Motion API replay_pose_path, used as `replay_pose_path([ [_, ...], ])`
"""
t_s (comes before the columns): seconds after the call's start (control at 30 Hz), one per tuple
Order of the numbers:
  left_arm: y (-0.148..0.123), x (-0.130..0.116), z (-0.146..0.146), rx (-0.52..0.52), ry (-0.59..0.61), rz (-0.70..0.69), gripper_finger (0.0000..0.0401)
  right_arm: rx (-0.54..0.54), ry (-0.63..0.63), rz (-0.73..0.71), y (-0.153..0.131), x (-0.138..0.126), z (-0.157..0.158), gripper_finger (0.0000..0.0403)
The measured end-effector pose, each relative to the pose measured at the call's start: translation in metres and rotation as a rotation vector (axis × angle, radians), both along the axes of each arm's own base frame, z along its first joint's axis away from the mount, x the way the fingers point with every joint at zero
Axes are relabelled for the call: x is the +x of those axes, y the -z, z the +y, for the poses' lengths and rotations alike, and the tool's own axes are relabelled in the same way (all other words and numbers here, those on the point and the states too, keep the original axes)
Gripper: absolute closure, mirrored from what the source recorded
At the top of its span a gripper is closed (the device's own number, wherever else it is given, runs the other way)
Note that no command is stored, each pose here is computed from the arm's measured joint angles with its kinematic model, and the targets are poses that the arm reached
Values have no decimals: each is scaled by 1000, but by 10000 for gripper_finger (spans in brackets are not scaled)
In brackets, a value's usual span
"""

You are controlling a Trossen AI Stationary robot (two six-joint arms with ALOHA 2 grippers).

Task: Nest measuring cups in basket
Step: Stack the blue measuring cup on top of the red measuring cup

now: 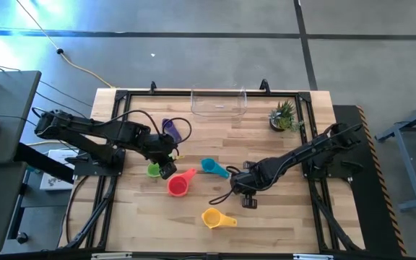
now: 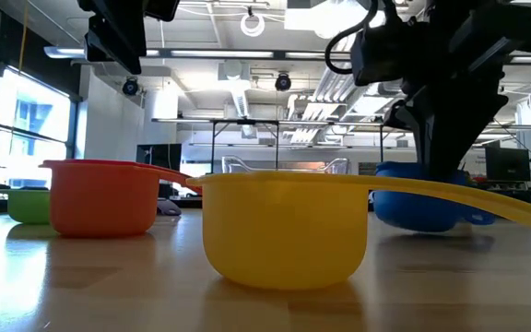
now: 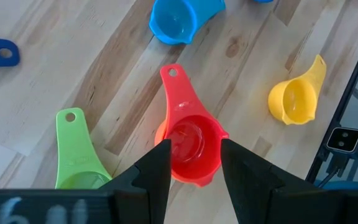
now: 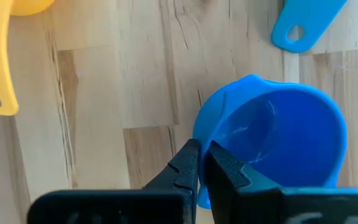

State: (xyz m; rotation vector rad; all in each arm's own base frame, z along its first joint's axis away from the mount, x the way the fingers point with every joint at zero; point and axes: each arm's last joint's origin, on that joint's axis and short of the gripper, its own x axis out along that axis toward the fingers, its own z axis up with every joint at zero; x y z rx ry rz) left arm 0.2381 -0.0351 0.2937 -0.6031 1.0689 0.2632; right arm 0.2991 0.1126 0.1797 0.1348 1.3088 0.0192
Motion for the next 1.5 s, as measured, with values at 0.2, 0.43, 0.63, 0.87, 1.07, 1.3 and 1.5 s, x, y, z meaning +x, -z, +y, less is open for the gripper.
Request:
replay_pose_path([
  [0.2, 0, 0, 0, 0, 0, 0, 272, 8, -21, -5, 0, 1, 1, 378],
  [0.43, 0, 0, 0, 0, 0, 0, 272, 27, -19, -53, -2, 5, 2, 351],
  [0.63, 0, 0, 0, 0, 0, 0, 272, 30, -19, -63, -2, 6, 3, 320],
  [0.87, 0, 0, 0, 0, 0, 0, 272, 72, 44, -95, -20, 14, 6, 313],
  [1.07, 0, 0, 0, 13, 10, -2, 272, 83, 47, -147, -49, 25, 10, 313],
  [1.3, 0, 0, 1, 29, 32, 3, 268, -38, 100, -234, -78, 33, 8, 313],
  [1.5, 0, 0, 9, 89, 5, 0, 239, -63, 157, -285, -95, 37, 7, 313],
])
